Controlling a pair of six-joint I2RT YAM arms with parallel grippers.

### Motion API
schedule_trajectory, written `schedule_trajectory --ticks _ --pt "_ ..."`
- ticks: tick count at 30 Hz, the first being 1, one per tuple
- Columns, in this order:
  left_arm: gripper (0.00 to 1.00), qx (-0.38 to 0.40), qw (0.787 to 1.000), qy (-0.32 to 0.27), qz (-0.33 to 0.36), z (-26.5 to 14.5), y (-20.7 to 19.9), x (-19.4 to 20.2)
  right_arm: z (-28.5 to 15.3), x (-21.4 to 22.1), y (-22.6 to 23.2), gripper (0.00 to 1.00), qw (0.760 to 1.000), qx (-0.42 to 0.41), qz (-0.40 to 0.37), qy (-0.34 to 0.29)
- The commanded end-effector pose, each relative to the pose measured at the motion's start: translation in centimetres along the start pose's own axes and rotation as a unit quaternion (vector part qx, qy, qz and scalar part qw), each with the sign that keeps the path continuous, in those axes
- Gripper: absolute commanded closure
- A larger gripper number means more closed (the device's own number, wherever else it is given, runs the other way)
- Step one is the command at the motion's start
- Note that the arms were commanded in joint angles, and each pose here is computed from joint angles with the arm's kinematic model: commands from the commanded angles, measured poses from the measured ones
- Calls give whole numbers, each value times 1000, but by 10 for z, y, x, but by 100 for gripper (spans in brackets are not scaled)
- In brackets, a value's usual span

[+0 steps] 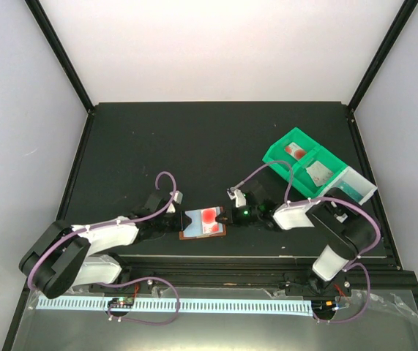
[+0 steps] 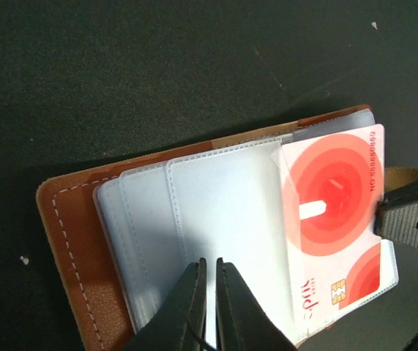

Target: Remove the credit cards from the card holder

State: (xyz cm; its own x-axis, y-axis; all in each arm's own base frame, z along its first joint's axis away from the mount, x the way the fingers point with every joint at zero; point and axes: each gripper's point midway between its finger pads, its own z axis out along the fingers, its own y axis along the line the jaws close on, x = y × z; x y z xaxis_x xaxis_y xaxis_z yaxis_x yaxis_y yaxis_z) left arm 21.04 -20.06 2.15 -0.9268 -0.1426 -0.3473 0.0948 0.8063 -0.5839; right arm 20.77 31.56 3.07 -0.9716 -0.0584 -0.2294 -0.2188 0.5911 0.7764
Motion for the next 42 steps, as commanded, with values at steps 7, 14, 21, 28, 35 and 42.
schedule_trajectory --ticks 7,14,21,28,35,42 --pt "70 33 999 -10 29 -21 -37 -23 -31 -2 6 99 999 15 -29 -34" --pt "41 148 987 -28 56 -57 -88 -27 -49 -2 32 99 997 -33 -37 -54" --pt "33 247 967 -46 43 -86 -114 -19 -68 -2 76 99 989 -128 -41 -68" --pt "37 305 951 -55 24 -105 -124 -12 -87 -5 115 99 974 -204 -38 -90" --pt "50 340 938 -69 12 -112 -130 -12 -95 -10 141 99 959 -259 -35 -105" --pt "98 370 925 -83 11 -118 -133 -11 -90 -2 136 99 962 -255 -43 -87"
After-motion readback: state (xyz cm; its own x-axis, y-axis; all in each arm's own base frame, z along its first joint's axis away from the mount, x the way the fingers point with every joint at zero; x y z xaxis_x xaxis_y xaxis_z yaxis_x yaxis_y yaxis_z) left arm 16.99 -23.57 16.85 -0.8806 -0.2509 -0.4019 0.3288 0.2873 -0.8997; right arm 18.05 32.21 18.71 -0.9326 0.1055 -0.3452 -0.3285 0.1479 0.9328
